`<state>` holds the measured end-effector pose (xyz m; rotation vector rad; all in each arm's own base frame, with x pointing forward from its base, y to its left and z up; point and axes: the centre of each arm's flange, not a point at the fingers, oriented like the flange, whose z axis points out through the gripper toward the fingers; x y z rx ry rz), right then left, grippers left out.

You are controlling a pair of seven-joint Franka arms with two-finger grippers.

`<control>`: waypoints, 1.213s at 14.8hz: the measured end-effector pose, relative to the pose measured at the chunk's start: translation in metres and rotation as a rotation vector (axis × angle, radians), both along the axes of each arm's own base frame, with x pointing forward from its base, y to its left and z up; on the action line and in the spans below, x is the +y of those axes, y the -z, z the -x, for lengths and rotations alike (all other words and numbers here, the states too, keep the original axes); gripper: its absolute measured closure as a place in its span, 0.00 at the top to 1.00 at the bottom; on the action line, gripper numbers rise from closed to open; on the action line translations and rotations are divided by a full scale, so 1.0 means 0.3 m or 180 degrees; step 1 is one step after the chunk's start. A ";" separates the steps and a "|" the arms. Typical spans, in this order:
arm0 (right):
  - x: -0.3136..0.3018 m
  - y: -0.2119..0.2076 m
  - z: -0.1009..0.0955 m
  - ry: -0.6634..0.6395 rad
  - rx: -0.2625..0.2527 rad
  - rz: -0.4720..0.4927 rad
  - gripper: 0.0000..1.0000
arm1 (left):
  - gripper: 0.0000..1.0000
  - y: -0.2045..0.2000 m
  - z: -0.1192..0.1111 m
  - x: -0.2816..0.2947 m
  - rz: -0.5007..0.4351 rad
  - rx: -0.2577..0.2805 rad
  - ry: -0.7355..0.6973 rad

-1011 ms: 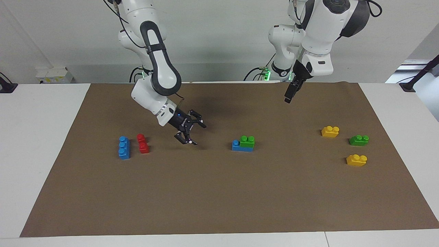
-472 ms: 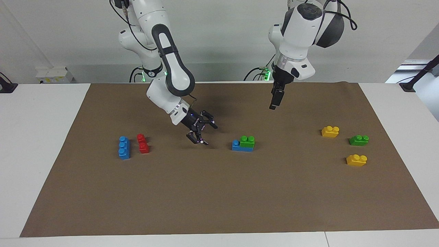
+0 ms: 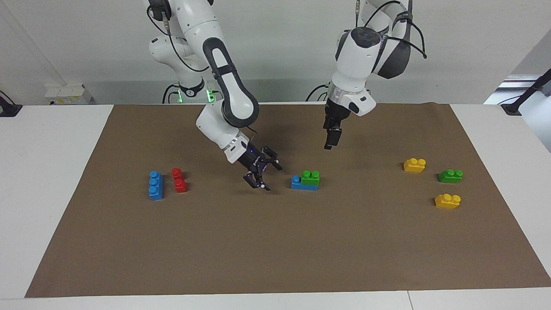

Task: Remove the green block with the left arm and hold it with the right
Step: 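Grasp the green block with the left gripper while the right gripper grasps blue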

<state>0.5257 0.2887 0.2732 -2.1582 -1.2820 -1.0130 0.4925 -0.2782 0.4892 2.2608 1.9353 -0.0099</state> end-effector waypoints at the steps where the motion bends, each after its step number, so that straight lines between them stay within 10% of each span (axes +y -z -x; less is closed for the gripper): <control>1: 0.027 0.006 0.014 -0.0020 -0.0003 0.0029 1.00 | 1.00 0.020 -0.012 -0.005 0.0014 -0.0007 -0.0047; 18: 0.177 0.046 0.012 0.0089 -0.0019 0.0173 1.00 | 1.00 0.238 -0.159 -0.056 0.0033 0.0030 -0.0344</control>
